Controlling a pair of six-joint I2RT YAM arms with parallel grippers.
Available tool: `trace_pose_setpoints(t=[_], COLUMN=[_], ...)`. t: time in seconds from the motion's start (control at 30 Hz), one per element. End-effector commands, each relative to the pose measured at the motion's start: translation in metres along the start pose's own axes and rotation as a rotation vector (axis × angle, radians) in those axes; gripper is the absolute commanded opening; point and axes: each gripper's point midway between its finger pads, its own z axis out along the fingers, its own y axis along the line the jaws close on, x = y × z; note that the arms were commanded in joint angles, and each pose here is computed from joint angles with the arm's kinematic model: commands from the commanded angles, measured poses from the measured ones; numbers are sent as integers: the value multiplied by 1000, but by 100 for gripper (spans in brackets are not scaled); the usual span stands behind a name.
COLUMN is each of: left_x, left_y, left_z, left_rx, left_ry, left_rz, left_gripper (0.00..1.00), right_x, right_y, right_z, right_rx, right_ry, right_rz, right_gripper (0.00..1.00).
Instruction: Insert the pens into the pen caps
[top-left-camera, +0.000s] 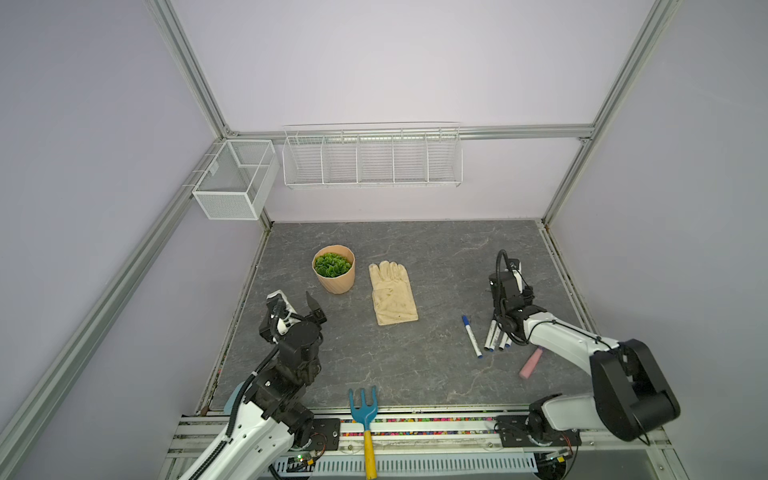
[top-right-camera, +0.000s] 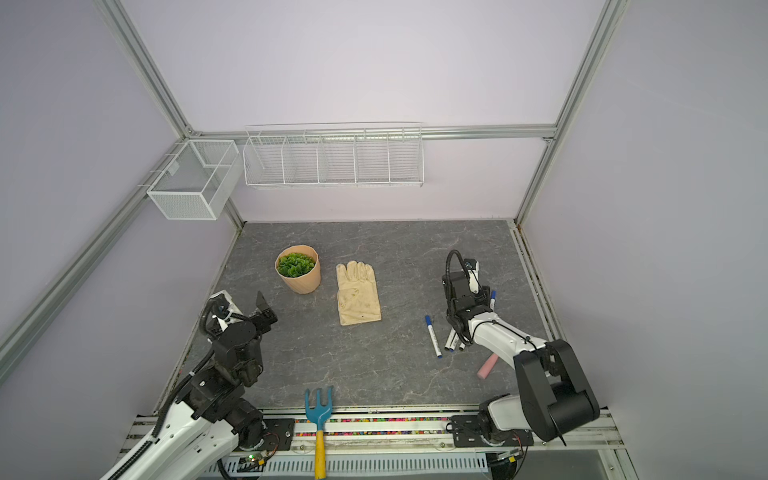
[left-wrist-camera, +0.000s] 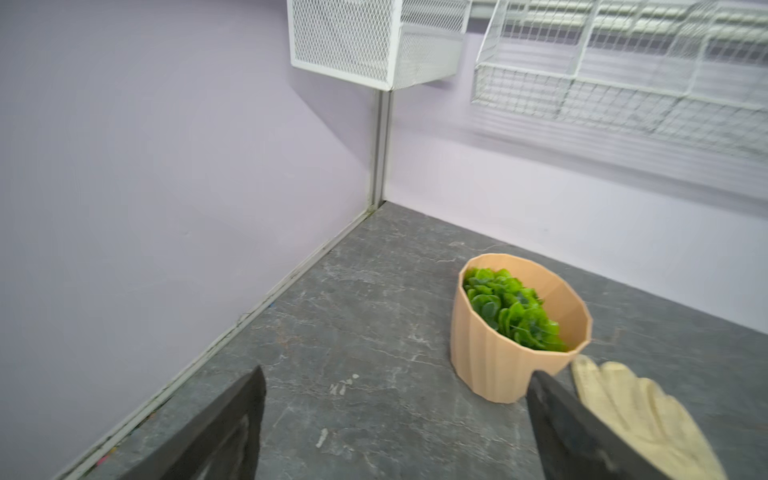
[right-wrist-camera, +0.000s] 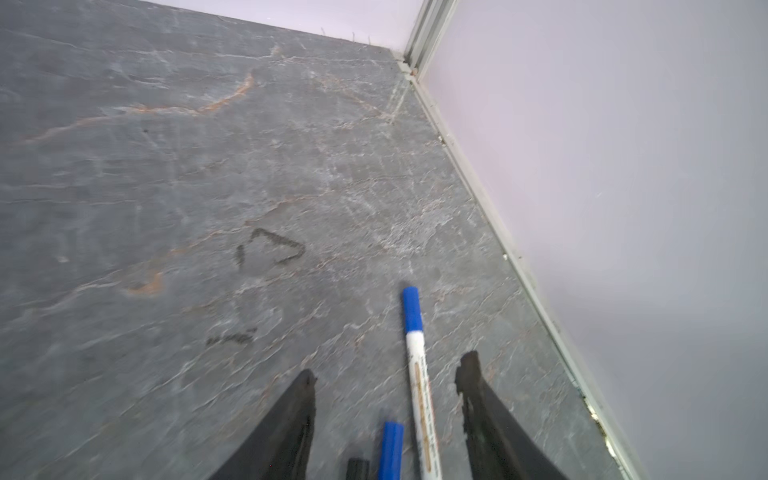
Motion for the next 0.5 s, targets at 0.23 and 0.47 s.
trace_pose_setpoints(t=[0.23, 0.47], left_x=[40, 60], left_y=[-2, -28], left_z=[78, 96], left_rx=[-157, 26], left_ry=[63, -5], left_rz=[158, 67], left_gripper=[99, 99], right_x=[-15, 4], right_y=[5, 9], right_z=[8, 33], right_rx=[-162, -420], right_ry=[-300, -203], right_rz=[61, 163], right_gripper=[96, 88])
